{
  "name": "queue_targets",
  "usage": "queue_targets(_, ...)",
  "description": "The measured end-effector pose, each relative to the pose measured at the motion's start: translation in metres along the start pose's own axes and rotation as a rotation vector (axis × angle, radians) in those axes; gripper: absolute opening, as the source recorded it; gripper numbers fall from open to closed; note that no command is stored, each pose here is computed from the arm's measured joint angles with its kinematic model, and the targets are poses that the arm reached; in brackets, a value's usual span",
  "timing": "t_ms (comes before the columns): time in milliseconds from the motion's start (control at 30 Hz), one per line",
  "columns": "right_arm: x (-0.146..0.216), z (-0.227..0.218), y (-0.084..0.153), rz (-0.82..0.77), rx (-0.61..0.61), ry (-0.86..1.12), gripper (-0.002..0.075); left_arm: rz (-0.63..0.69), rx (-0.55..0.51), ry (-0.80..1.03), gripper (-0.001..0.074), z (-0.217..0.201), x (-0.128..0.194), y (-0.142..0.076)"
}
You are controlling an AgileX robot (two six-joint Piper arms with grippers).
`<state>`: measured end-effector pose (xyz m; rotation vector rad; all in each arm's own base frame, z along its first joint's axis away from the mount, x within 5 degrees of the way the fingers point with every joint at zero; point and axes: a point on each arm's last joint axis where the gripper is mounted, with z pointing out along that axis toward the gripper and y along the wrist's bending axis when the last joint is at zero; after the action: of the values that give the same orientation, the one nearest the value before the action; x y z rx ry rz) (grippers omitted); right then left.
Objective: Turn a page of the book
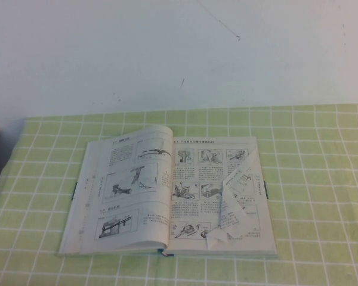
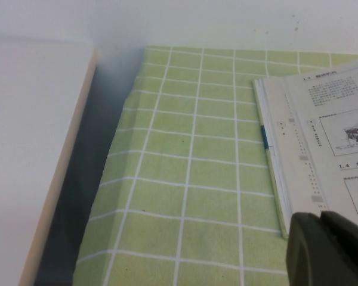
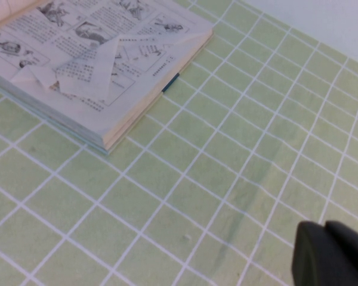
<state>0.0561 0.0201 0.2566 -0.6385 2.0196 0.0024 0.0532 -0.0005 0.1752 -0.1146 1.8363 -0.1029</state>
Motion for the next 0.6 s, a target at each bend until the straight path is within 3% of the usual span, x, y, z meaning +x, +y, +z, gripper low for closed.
queue_targets(600, 0.0, 0.0, 0.0001, 0.001, -0.001, -0.001, -0.0003, 0.055, 0.062, 0.008, -0.0004, -0.0002, 0.0002, -0.0032)
